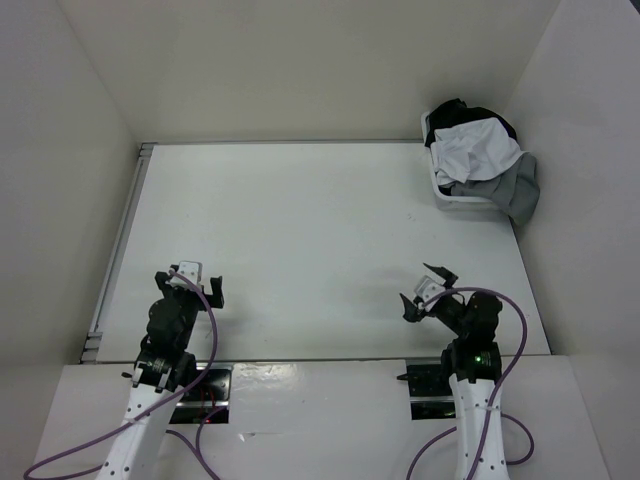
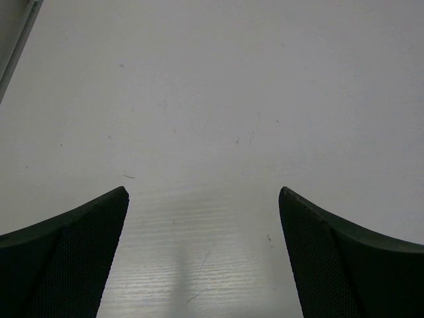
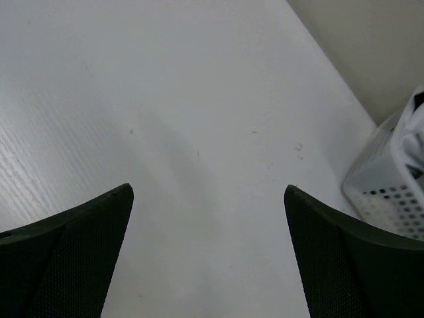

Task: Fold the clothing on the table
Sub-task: Grab the skirt from the pile

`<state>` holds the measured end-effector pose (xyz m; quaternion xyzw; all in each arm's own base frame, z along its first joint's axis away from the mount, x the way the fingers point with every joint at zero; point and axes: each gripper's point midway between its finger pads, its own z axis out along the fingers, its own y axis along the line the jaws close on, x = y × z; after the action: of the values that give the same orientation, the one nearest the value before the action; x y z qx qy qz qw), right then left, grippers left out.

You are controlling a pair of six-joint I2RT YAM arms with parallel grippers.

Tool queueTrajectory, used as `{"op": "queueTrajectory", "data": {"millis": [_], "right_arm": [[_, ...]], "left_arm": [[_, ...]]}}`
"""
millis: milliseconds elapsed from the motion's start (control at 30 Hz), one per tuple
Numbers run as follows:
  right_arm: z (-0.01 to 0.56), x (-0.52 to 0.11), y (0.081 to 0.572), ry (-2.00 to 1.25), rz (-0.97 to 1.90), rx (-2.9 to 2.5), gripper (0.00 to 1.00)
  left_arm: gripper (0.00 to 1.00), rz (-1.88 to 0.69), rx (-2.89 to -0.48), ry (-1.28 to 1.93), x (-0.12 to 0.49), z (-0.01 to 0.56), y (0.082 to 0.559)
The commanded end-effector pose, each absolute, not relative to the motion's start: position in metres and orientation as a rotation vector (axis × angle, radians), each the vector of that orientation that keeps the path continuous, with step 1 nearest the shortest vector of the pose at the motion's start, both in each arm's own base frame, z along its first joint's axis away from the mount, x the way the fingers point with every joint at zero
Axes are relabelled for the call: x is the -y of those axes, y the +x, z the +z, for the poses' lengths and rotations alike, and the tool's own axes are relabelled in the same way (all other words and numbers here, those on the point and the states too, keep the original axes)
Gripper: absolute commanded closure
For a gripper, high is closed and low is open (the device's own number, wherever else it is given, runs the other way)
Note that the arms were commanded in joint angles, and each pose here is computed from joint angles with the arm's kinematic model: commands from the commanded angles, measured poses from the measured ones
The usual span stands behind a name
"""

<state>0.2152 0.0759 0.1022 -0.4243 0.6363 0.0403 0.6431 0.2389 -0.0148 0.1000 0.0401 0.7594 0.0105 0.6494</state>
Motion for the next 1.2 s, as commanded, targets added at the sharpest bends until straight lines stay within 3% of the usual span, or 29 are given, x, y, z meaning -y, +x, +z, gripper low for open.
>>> {"op": "queueTrajectory", "data": {"millis": [0,100,133,267,433,500,667,833,967,1167], "right_arm": [[0.173,-0.09,0.21,-1.15,-0.11,-1.066,0.02],[0.218,-0.087,0.208,-1.216,-0.315,-0.864,0.02],[0.237,-0.085,0.206,-1.335,-0.542,-0.69,0.02],[0.236,-0.068,0.208,-1.668,-1.06,-0.423,0.02],[0.304,-0.048,0.206,-1.468,-1.424,-0.287,0.02],[0.307,-0.042,0.208,-1.431,-1.525,-0.253,0.02],[0.346,-0.049,0.186,-1.243,-1.236,-0.371,0.02],[0.418,-0.027,0.16,-0.837,-0.91,-0.597,0.02],[0.457,0.017,0.202,-0.524,-0.683,-0.976,0.02],[0.432,0.035,0.236,-0.276,-0.45,-1.229,0.02]], "left_arm": [[0.0,0.019,-1.602,0.087,0.015,0.121,0.241],[0.0,0.019,-1.602,0.087,0.015,0.121,0.241],[0.0,0.019,-1.602,0.087,0.015,0.121,0.241],[0.0,0.019,-1.602,0.087,0.015,0.121,0.241],[0.0,0.019,-1.602,0.087,0.015,0.121,0.241],[0.0,0.019,-1.602,0.087,0.015,0.121,0.241],[0.0,0.019,-1.602,0.087,0.015,0.121,0.241],[0.0,0.019,-1.602,0.087,0.015,0.121,0.241],[0.0,0.019,-1.602,0.087,0.015,0.121,0.241],[0.0,0.019,-1.602,0.087,0.015,0.121,0.241]]}}
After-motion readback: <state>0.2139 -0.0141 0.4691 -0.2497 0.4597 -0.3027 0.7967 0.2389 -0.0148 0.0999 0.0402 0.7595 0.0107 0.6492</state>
